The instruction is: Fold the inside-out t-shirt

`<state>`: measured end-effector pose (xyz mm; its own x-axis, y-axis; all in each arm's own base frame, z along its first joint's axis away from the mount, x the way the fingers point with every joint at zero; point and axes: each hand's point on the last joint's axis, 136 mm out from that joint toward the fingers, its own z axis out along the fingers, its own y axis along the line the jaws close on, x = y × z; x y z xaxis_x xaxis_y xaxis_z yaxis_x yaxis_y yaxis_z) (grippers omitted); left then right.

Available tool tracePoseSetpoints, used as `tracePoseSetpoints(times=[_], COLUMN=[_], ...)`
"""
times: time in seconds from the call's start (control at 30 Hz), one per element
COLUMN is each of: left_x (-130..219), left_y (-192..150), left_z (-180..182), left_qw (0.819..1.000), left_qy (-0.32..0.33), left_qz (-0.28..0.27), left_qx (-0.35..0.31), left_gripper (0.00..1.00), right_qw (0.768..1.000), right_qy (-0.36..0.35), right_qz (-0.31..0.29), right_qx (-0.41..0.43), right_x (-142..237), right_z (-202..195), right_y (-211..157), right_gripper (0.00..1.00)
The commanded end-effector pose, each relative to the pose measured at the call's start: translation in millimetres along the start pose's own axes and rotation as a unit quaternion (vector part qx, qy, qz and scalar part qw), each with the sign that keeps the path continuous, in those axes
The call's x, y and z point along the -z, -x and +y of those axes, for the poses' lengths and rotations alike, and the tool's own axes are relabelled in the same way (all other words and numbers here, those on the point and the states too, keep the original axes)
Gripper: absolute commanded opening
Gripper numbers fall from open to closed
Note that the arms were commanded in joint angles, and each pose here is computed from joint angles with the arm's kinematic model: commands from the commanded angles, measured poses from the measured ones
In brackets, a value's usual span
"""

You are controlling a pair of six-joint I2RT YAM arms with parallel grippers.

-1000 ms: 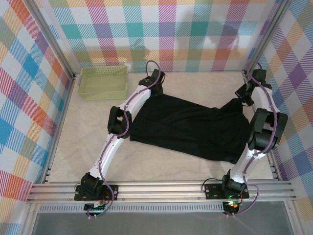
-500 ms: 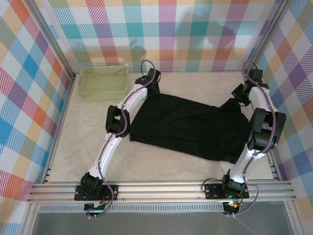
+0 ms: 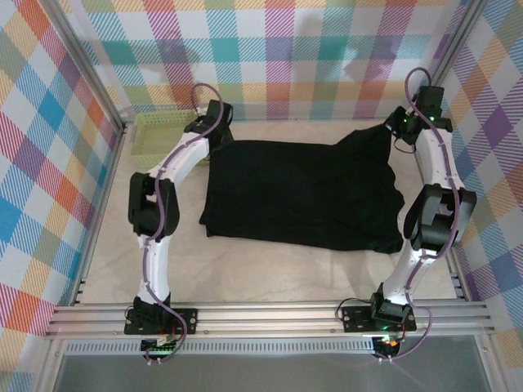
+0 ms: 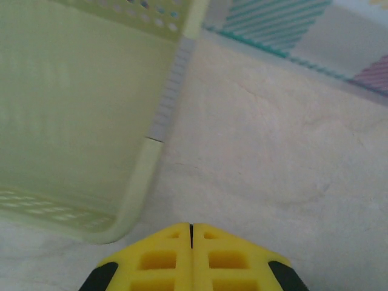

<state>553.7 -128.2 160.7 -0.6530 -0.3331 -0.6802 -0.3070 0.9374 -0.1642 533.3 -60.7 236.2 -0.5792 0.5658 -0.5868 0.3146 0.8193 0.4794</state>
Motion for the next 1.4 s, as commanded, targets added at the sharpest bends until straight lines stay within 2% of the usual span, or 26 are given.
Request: tracePoseSetpoints(times=[0.0,0.2,0.3,0.5,0.7,1.0,1.1,1.17,1.23,1.27,1.3,1.37], left_x=[12,21,25,28,26,24,20,16,14,14,15,22], left_y=[6,-17,-30,-55,-81,-110,-127,-139,-148,-151,-151,-146], left_z=[12,29,38,56,72,92,101,106,108,108,109,109], left_qw=[0.999,1.0,1.0,1.0,0.999,0.999,0.998,0.998,0.997,0.997,0.997,0.997], left_qy=[0.006,0.011,0.013,0.018,0.028,0.037,0.047,0.052,0.05,0.049,0.05,0.05], left_qz=[-0.031,-0.018,-0.012,-0.004,0.012,0.016,0.034,0.047,0.057,0.061,0.063,0.059], left_qx=[0.02,0.016,0.019,0.021,0.016,0.018,0.012,0.009,0.006,0.005,0.005,0.009], left_gripper=[0.0,0.0,0.0,0.0,0.0,0.0,0.03,0.08,0.21,0.28,0.32,0.33], right_qw=[0.999,0.999,0.999,0.996,0.994,0.987,0.984,0.981,0.979,0.978,0.979,0.979], right_qy=[0.023,0.026,0.016,-0.064,-0.08,-0.095,-0.104,-0.109,-0.118,-0.123,-0.117,-0.119], right_qz=[0.006,0.022,0.044,0.049,0.058,0.099,0.106,0.117,0.127,0.131,0.134,0.137], right_qx=[0.036,0.032,0.016,-0.039,-0.044,-0.08,-0.096,-0.107,-0.109,-0.107,-0.102,-0.095], right_x=[-4,24,45,95,137,158,163,162,158,155,153,151], right_z=[21,26,20,-26,-52,-85,-94,-101,-108,-112,-110,-109], right_y=[-4,-31,-61,-125,-178,-250,-266,-279,-289,-293,-293,-289], right_gripper=[0.0,0.0,0.0,0.0,0.0,0.0,0.0,0.0,0.08,0.17,0.27,0.45])
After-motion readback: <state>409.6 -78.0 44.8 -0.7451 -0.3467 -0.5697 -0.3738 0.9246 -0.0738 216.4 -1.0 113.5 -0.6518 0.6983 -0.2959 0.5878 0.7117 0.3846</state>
